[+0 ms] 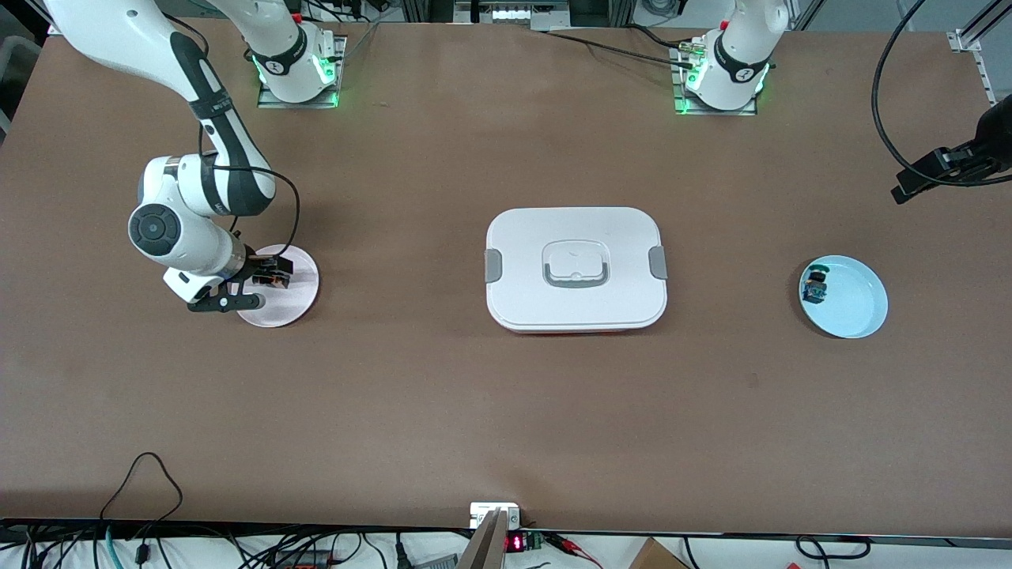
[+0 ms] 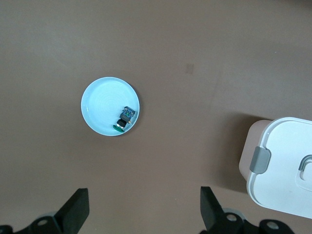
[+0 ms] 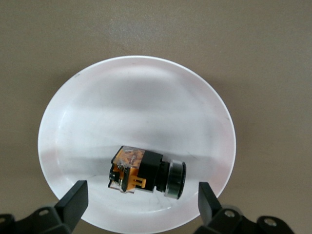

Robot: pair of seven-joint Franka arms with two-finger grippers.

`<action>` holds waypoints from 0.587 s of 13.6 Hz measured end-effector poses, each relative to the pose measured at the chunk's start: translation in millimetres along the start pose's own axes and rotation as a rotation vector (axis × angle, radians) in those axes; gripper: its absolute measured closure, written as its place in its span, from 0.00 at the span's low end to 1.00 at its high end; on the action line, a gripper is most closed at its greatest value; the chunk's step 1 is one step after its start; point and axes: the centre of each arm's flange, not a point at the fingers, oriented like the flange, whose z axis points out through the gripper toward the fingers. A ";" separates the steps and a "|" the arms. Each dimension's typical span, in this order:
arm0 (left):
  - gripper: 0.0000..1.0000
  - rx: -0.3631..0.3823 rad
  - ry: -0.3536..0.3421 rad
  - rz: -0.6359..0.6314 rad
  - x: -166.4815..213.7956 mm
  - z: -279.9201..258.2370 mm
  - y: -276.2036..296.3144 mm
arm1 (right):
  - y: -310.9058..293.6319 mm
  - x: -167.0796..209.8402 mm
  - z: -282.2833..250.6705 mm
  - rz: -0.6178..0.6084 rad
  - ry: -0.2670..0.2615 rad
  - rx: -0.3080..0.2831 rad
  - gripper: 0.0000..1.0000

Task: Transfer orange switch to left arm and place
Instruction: 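Close the right gripper on the orange switch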

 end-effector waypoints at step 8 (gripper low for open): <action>0.00 -0.003 0.008 0.000 4.5 3.1 0.4 | 2.9 -2.6 23.8 0.005 0.005 0.002 0.00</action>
